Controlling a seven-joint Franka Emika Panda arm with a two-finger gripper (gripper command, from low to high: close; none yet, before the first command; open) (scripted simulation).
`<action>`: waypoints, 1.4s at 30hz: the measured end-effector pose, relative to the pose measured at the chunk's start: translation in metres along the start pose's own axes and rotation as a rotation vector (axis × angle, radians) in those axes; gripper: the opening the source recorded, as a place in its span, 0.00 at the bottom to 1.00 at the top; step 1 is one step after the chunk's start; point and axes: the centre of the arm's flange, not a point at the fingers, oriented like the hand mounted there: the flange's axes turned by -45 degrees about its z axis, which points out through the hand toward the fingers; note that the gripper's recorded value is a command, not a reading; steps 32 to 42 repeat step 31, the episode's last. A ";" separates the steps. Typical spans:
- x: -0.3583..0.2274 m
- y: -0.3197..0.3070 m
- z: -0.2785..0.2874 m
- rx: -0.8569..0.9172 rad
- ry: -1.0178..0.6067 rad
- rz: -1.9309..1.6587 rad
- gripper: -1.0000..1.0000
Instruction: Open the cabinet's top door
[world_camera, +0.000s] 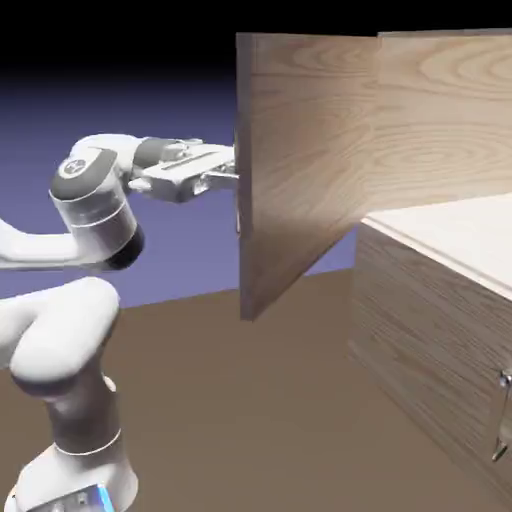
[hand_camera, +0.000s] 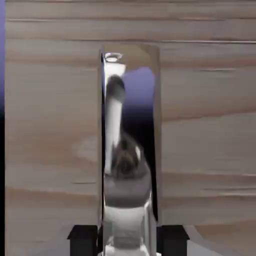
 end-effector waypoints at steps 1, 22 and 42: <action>0.000 0.002 -0.007 0.015 0.000 0.000 0.00; 0.000 0.109 -0.191 0.445 -0.002 -0.001 0.00; 0.001 0.176 -0.251 0.626 -0.002 -0.001 0.00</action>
